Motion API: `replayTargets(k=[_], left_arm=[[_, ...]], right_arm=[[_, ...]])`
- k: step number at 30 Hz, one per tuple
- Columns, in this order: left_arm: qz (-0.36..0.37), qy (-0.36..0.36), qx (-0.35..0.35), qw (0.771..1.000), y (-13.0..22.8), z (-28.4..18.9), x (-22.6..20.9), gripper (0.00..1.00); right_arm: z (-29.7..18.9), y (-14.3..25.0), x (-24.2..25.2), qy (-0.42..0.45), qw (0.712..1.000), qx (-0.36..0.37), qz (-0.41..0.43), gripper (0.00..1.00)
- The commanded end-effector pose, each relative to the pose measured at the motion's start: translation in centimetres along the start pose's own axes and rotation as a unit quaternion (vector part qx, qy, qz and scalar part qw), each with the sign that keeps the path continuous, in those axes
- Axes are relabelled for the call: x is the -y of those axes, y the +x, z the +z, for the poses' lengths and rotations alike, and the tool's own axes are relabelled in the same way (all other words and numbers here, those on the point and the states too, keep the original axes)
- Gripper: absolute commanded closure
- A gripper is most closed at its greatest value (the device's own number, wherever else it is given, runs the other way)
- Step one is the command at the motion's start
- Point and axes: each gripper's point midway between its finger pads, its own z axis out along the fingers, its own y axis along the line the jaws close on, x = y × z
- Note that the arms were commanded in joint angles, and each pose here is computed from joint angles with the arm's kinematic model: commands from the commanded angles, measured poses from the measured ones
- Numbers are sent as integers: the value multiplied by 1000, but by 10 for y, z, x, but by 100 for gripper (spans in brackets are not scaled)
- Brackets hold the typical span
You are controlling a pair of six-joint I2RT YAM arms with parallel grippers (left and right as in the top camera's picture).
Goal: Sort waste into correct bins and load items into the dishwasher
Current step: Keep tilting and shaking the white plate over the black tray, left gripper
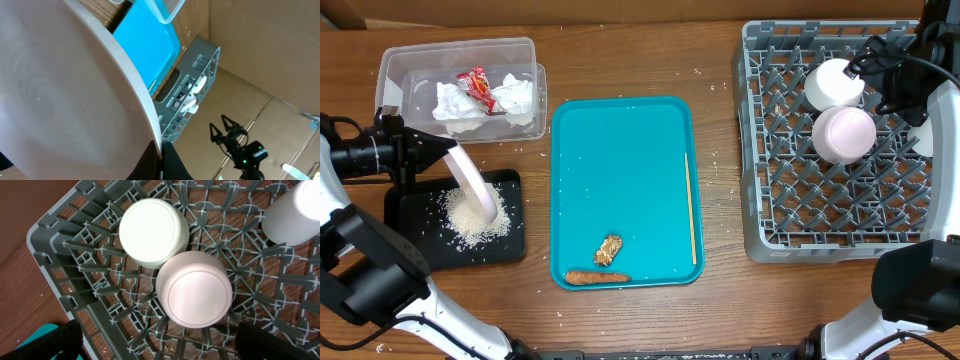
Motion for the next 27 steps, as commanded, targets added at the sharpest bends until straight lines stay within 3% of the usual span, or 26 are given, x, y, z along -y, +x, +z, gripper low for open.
replayTargets(k=[1, 27], left_arm=[[-1, 23, 13, 1000, 5, -10, 12, 96], [-24, 54, 50, 997, 7, -38, 17, 96]], right_arm=[[-12, -5, -3, -9, 1000, 16, 2, 0], [-12, -5, -3, -9, 1000, 16, 2, 0]])
